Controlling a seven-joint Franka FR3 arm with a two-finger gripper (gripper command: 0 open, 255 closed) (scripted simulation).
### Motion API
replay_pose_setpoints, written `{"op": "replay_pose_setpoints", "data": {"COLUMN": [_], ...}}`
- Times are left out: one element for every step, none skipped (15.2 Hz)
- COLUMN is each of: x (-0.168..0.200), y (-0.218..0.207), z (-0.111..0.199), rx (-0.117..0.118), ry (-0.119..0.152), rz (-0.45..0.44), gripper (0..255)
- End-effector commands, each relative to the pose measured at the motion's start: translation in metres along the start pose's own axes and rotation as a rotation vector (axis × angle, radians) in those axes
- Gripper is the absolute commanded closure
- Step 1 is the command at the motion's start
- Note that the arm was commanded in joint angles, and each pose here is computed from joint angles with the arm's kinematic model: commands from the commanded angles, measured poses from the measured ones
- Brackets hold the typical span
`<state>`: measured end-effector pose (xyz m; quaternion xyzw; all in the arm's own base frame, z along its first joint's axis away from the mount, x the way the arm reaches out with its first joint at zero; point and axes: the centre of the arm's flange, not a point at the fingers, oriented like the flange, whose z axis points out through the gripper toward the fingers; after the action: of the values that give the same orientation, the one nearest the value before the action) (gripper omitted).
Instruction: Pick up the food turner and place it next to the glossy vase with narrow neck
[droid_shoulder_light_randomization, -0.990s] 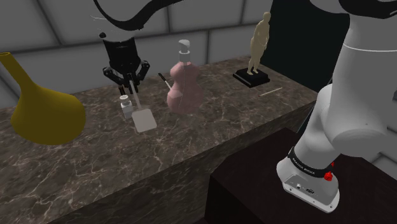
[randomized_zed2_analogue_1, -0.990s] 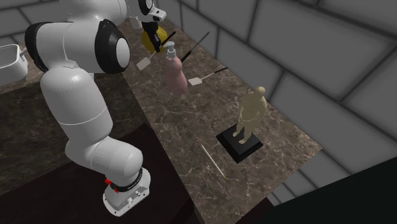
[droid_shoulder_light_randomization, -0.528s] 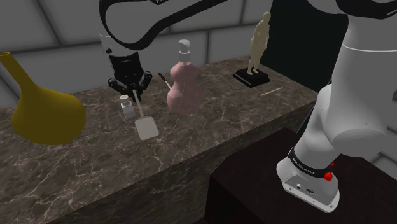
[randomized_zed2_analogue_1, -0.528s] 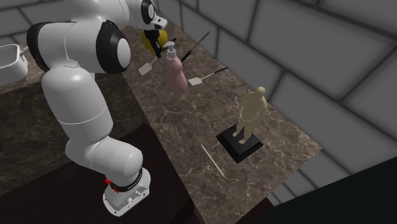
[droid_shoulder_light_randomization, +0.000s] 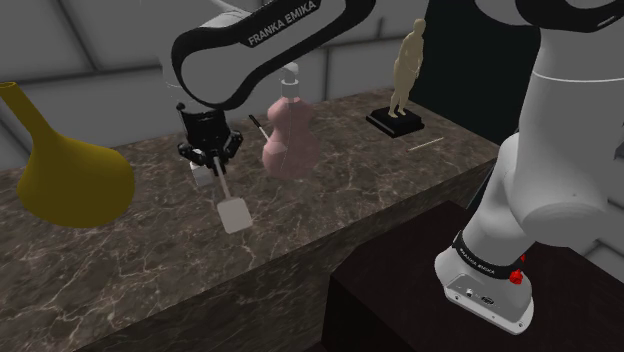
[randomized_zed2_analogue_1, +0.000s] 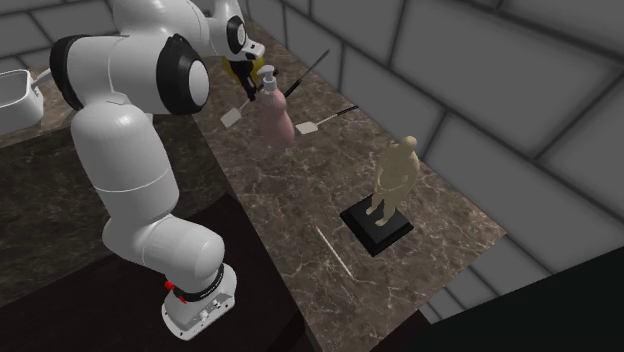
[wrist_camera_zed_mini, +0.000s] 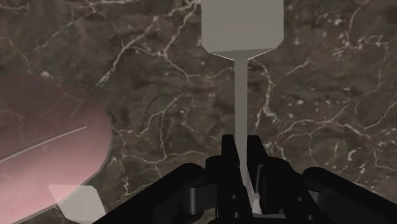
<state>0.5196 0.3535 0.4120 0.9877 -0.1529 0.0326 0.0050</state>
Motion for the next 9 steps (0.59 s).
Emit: {"op": "replay_pose_setpoints", "data": {"x": [-0.001, -0.001, -0.002, -0.002, -0.002, -0.003, -0.003, -0.003, -0.004], "y": [-0.001, -0.001, -0.001, -0.001, -0.001, -0.001, -0.001, -0.001, -0.001], "z": [0.01, 0.015, 0.02, 0.026, 0.031, 0.036, 0.041, 0.047, 0.052], "rx": [0.0, 0.0, 0.0, 0.0, 0.0, 0.0, 0.0, 0.0, 0.0], "ry": [0.0, 0.0, 0.0, 0.0, 0.0, 0.0, 0.0, 0.0, 0.0], "rz": [0.0, 0.0, 0.0, 0.0, 0.0, 0.0, 0.0, 0.0, 0.0], "gripper": [255, 255, 255, 255, 255, 255, 255, 255, 255]}}
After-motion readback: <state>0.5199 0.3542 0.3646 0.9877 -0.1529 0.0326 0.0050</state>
